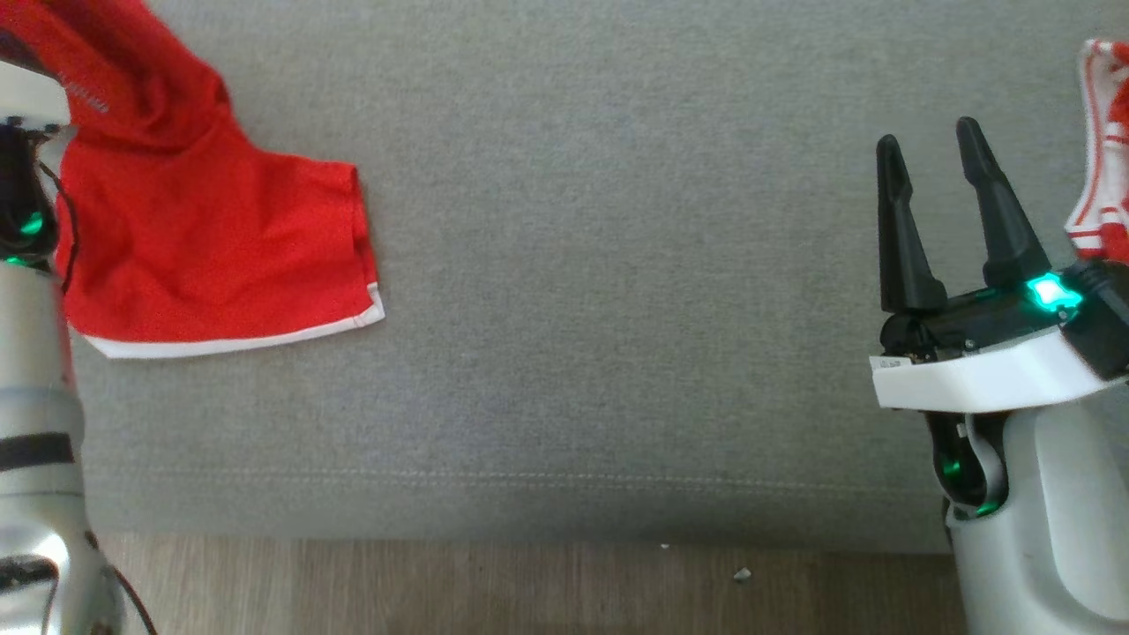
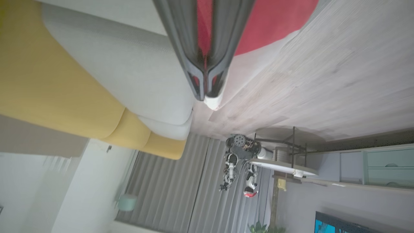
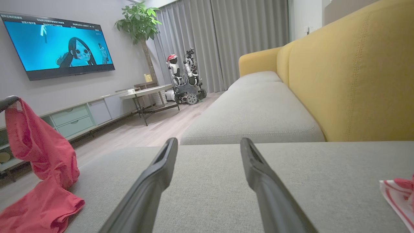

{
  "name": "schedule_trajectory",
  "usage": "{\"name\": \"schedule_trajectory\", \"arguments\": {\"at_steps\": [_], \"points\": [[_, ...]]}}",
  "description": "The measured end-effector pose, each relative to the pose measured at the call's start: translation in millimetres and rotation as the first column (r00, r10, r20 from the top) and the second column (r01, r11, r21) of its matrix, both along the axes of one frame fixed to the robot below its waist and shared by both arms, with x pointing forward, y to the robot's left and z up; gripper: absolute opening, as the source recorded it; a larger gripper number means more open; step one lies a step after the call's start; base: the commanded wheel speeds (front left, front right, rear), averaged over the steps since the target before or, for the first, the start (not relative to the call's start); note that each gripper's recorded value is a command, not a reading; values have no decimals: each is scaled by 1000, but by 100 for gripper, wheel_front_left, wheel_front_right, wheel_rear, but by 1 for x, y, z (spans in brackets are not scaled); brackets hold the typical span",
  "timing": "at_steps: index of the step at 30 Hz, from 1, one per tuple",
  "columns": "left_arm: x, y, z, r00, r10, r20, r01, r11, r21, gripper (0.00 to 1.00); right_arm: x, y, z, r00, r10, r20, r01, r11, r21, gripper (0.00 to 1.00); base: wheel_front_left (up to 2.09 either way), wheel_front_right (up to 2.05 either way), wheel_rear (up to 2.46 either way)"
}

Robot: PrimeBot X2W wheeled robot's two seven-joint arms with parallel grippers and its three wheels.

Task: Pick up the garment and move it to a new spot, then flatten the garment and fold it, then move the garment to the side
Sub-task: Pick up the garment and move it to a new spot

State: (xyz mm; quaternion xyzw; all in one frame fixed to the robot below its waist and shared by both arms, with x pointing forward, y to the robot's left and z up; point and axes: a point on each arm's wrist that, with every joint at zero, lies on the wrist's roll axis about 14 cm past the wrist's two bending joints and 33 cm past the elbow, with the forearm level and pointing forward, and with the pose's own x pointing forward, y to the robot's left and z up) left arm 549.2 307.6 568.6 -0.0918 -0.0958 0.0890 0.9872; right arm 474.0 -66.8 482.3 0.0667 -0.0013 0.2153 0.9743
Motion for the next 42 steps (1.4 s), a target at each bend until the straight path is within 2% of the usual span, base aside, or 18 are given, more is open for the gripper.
{"name": "schedule_trajectory", "arguments": {"at_steps": [8, 15, 20, 23, 27, 30, 31, 39, 40, 41, 42], "points": [[-3, -54, 58, 975, -142, 169, 155, 986, -64, 0, -9, -22, 23, 996, -71, 49, 70, 997, 14, 100, 0, 0, 0], [2, -108, 95, 936, -265, 231, 284, 958, -52, 0, -19, -42, 32, 989, -136, 66, 134, 990, 34, 100, 0, 0, 0], [7, -164, 93, 897, -383, 219, 407, 910, -77, 0, -25, -64, 36, 978, -197, 74, 195, 980, 38, 100, 0, 0, 0], [10, -207, 85, 858, -471, 203, 496, 863, -92, 0, -26, -75, 40, 969, -232, 89, 229, 972, 43, 100, 0, 0, 0], [6, -274, 73, 782, -598, 174, 617, 783, -81, 0, -27, -91, 47, 954, -277, 110, 273, 961, 50, 100, 0, 0, 0], [3, -322, 67, 718, -677, 163, 693, 717, -78, 0, -31, -102, 47, 946, -305, 108, 301, 952, 46, 100, 0, 0, 0], [2, -350, 62, 679, -719, 151, 733, 674, -87, 0, -32, -108, 48, 941, -319, 111, 317, 948, 41, 100, 0, 0, 0], [2, -442, 24, 553, -830, 73, 832, 545, -104, 0, -41, -138, 50, 913, -394, 102, 392, 919, 46, 100, 0, 0, 0], [0, -453, 14, 533, -845, 46, 843, 527, -105, 89, -42, -141, 48, 910, -403, 94, 400, 915, 46, 100, 0, 0, 0], [-2, -461, 6, 517, -856, 32, 852, 510, -116, 100, -44, -144, 47, 907, -411, 89, 409, 911, 45, 100, 0, 0, 0], [-5, -470, -3, 499, -866, 15, 860, 493, -131, 100, -46, -147, 46, 903, -421, 85, 418, 907, 43, 100, 0, 0, 0]]}}
